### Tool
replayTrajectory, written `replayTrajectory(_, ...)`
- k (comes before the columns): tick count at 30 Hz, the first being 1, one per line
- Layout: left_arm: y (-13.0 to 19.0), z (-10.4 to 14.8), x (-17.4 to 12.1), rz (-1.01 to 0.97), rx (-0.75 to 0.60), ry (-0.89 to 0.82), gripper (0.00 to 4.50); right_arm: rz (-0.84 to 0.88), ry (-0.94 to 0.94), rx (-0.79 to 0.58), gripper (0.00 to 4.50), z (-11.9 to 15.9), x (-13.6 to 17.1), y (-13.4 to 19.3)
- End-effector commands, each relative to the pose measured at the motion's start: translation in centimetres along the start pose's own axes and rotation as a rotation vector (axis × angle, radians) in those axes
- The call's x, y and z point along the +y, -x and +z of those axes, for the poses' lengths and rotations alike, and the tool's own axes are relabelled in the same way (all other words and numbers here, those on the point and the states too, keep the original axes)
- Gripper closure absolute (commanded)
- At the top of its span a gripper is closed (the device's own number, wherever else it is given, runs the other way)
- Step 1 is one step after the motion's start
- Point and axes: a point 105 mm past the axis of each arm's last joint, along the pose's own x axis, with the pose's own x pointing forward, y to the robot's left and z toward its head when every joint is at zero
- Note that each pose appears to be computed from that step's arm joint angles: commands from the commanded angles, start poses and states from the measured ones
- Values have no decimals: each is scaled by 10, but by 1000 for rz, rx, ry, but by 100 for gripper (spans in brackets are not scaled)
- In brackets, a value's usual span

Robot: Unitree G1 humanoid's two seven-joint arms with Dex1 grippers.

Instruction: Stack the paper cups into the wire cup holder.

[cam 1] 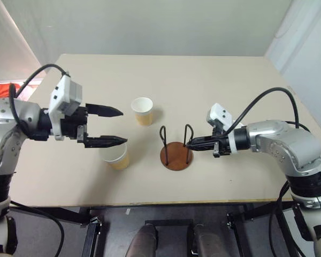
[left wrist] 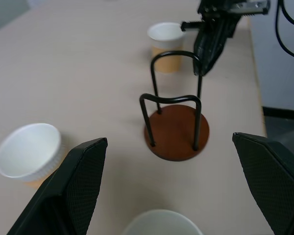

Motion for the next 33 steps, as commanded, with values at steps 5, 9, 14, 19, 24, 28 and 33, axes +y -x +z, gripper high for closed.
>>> replayTrajectory(5,6,4,-1,13,11,-36,0,-38,63,50,448,-4,-4,-4)
replayTrajectory(9,5,3,1,20,10,-38,0,-53,76,53,333,3,-7,0)
replayTrajectory(14,10,4,12,58,5,-51,0,-99,183,118,168,13,-10,30)
replayTrajectory(19,8,11,18,48,-26,-83,0,-251,386,212,8,31,-27,78)
replayTrajectory(24,-4,22,17,-6,-89,-108,0,-297,391,294,8,22,-43,104)
replayTrajectory(28,-6,21,18,-14,-101,-100,0,-307,342,385,8,-9,-62,103)
replayTrajectory(33,-3,20,15,-18,-91,-100,0,-279,307,431,8,-31,-72,92)
